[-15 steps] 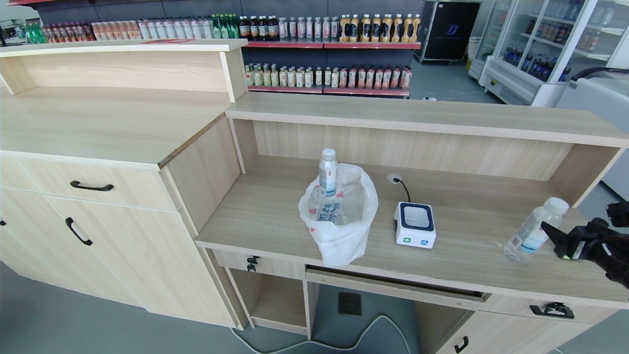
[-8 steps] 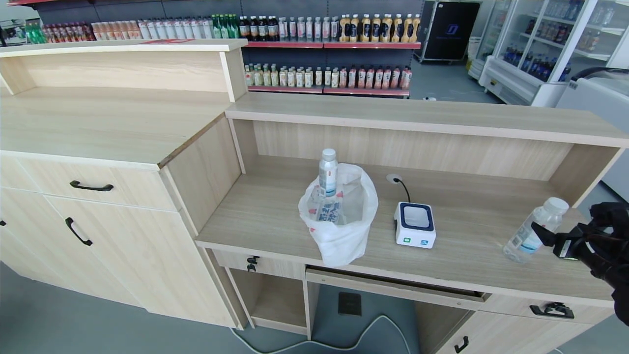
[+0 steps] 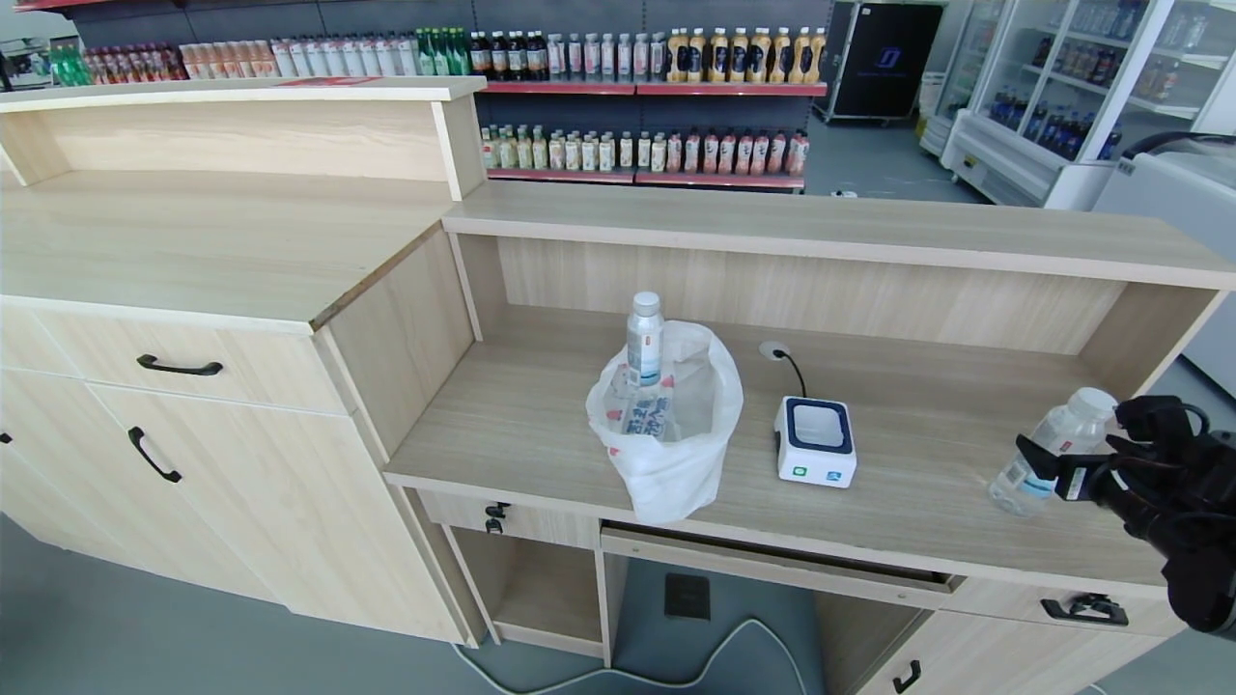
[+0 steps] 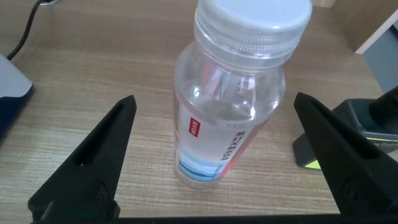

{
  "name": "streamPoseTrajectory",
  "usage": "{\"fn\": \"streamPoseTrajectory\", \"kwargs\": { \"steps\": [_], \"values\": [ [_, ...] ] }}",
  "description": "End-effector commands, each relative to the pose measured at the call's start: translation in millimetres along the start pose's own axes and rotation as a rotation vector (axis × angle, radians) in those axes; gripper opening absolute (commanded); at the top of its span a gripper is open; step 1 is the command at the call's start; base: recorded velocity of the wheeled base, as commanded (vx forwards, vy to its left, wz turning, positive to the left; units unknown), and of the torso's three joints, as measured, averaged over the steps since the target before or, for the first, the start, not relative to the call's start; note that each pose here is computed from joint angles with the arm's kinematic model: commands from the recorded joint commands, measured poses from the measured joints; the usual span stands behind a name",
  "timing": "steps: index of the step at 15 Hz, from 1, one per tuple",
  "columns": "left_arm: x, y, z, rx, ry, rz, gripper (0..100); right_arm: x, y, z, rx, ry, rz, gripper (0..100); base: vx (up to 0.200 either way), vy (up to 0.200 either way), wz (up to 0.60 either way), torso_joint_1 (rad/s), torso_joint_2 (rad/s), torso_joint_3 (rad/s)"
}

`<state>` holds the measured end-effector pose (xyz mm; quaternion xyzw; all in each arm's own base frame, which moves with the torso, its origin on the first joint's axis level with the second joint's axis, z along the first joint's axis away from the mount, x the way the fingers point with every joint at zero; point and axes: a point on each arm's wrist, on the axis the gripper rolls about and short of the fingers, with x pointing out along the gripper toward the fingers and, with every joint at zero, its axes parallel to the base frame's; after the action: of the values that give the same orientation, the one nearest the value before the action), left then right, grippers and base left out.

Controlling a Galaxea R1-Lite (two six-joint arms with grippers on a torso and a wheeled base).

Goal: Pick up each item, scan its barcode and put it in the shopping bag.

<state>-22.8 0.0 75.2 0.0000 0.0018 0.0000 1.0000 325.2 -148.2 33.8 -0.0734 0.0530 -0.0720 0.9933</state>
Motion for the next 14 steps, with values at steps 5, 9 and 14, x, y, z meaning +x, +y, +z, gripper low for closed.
{"fn": "streamPoseTrajectory", "kwargs": {
  "steps": [5,9,14],
  "values": [
    [0,0.0,0.0,0.0,-0.001,0.0,100,12,7,-10,-0.008,0.006,0.023,100,0.0,0.0,0.0,0.0,0.0,0.0],
    [0,0.0,0.0,0.0,-0.001,0.0,100,33,9,-4,-0.014,-0.014,0.019,100,0.0,0.0,0.0,0.0,0.0,0.0],
    [0,0.0,0.0,0.0,-0.001,0.0,100,52,17,-7,-0.016,-0.01,0.049,100,0.0,0.0,0.0,0.0,0.0,0.0]
  ]
}}
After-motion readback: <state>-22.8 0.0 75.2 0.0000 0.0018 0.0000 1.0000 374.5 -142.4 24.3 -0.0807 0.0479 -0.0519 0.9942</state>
